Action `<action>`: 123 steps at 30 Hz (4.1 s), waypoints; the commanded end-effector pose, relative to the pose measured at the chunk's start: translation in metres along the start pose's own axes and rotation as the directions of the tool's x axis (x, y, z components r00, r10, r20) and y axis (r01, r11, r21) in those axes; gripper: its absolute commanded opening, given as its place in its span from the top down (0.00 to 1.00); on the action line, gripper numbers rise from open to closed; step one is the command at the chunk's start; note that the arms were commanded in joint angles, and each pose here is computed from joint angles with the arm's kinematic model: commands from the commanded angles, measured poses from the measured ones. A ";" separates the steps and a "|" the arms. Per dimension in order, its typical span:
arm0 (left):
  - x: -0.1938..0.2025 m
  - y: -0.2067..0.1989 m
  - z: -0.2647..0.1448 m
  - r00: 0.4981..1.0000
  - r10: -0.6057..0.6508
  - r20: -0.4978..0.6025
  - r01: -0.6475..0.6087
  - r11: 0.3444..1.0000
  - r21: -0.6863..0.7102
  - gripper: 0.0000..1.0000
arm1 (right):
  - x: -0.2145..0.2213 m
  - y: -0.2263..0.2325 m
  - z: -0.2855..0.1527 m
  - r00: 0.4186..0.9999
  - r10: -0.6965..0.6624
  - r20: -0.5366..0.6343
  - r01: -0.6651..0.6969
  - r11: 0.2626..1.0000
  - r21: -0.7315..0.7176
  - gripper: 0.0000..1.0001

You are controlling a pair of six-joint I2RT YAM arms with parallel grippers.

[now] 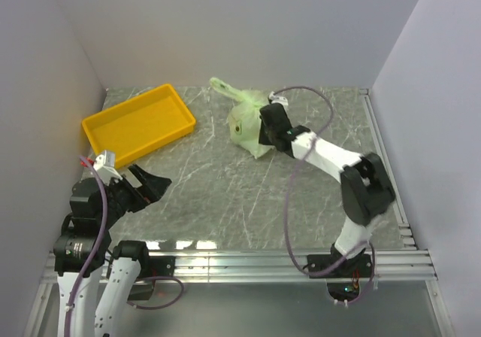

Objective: Untie the knot of the plastic bag and take out the fruit

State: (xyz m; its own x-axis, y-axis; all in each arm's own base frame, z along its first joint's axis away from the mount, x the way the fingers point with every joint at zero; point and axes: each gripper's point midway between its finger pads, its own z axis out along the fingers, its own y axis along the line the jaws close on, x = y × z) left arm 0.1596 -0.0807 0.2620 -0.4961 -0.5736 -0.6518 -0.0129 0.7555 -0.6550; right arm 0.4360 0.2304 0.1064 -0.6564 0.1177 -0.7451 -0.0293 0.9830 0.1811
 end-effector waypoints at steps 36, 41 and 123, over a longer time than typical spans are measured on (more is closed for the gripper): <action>0.089 -0.109 0.155 0.900 0.244 -0.362 -0.173 0.961 0.216 0.01 | -0.015 0.025 -0.195 0.988 -0.155 0.010 0.149 0.930 -0.337 0.26; 0.109 -0.108 0.182 0.870 0.290 -0.400 -0.235 0.955 0.180 0.09 | 0.017 0.033 -0.152 0.977 -0.199 -0.082 0.158 0.921 -0.357 0.26; 0.144 -0.071 0.223 0.576 0.781 -0.241 -0.754 0.622 0.212 1.00 | 0.076 -0.130 -0.191 0.973 0.223 0.065 -0.223 0.975 -0.009 1.00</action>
State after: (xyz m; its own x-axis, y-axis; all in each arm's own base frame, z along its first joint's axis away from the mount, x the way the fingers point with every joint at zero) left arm 0.2422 -0.3407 0.1170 -0.4019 0.4883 -0.7746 0.7506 0.6602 0.0266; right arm 0.2406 0.1177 0.1400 -0.6621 0.3140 -0.6805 0.0014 0.9085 0.4178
